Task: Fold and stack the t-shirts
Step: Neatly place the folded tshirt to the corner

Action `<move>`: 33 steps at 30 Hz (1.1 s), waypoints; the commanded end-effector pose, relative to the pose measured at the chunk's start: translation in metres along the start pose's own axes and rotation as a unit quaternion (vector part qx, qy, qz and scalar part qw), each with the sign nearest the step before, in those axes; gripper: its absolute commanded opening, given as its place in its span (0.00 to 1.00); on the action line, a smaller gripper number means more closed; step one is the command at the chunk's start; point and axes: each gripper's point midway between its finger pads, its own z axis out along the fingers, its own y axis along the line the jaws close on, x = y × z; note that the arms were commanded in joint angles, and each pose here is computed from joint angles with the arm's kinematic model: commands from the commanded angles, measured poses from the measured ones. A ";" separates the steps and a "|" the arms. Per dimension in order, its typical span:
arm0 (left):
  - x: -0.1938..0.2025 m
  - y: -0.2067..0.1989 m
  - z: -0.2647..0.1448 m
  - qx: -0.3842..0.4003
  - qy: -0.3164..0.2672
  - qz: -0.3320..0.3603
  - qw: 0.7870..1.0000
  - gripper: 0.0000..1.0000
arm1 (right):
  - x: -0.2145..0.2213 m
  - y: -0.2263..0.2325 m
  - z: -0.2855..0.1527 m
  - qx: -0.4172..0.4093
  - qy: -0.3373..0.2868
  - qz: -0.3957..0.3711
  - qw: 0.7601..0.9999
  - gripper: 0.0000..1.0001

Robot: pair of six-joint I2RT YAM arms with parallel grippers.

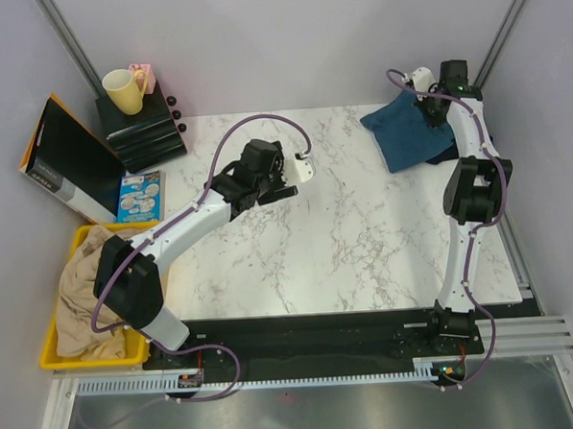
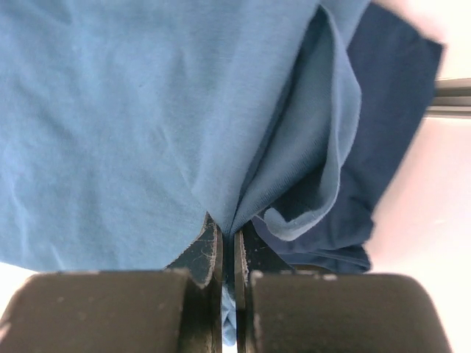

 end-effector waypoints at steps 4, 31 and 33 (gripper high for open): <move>-0.013 0.013 -0.005 -0.023 -0.025 -0.002 0.999 0.89 | -0.057 -0.058 -0.063 0.114 -0.077 -0.028 0.990 0.00; -0.012 0.017 -0.006 -0.031 -0.021 0.001 0.999 0.90 | 0.017 -0.116 -0.027 0.215 -0.016 0.039 0.976 0.00; -0.012 0.017 -0.007 -0.032 -0.021 0.002 0.999 0.90 | 0.024 -0.116 -0.020 0.212 -0.010 0.042 0.976 0.00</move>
